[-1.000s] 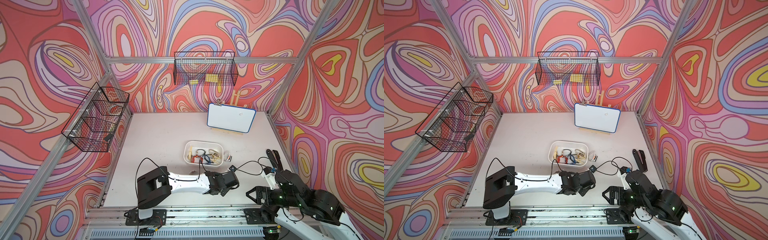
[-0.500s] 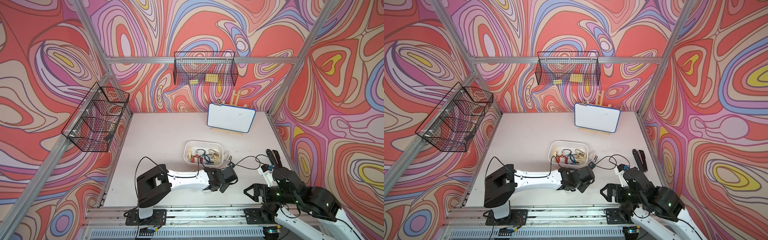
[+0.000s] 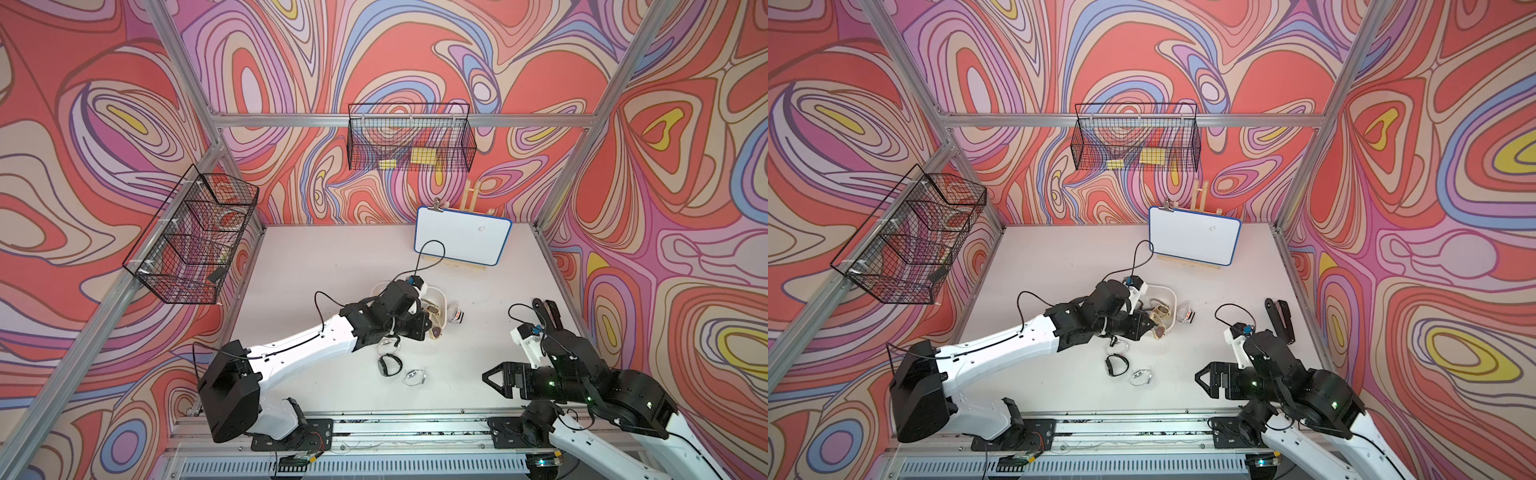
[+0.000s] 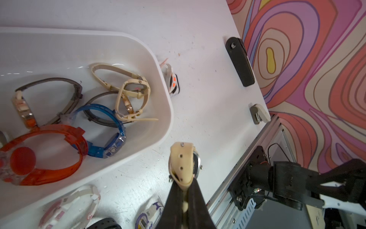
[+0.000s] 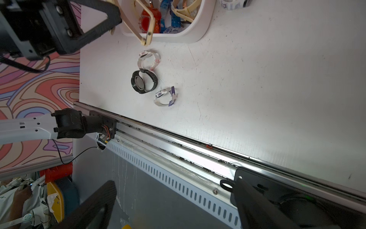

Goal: Put the watch into the storage box
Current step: Pick up the watch at the center of the board, then place the watch in the storage box.

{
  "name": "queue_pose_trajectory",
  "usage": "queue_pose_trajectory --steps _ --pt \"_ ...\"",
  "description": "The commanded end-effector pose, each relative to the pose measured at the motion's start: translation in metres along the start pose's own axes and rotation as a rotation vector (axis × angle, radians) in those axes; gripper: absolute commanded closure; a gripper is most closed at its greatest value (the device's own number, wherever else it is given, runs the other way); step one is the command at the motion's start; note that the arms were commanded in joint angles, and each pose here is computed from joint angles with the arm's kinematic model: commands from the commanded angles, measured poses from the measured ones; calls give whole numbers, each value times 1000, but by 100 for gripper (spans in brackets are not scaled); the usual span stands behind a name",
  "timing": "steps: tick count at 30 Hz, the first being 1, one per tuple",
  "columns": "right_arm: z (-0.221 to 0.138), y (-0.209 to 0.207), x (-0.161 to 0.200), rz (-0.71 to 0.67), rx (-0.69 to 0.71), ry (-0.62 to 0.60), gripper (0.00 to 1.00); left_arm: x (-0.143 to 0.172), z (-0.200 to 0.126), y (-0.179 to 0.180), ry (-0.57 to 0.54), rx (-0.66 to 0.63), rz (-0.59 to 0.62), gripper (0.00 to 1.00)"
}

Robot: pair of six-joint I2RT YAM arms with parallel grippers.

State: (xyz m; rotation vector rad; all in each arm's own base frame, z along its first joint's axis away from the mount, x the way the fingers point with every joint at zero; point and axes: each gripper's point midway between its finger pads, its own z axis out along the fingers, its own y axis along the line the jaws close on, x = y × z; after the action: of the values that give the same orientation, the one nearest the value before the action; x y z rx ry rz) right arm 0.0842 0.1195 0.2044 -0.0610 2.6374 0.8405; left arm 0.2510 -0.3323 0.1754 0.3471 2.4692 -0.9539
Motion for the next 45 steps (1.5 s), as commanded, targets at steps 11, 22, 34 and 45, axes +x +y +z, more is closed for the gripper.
queue_pose_trajectory --steps 11,22,34,45 --pt "13 4 -7 -24 -12 0 2 -64 22 58 -90 78 -250 100" --pt "14 1 -5 -30 -9 -2 2 -72 62 93 -141 -6 -385 100" --pt "16 -5 -1 -27 2 -4 2 -76 90 107 -155 -9 -432 100" --pt "20 -1 -7 -36 1 -2 2 -55 96 126 -131 -63 -487 96"
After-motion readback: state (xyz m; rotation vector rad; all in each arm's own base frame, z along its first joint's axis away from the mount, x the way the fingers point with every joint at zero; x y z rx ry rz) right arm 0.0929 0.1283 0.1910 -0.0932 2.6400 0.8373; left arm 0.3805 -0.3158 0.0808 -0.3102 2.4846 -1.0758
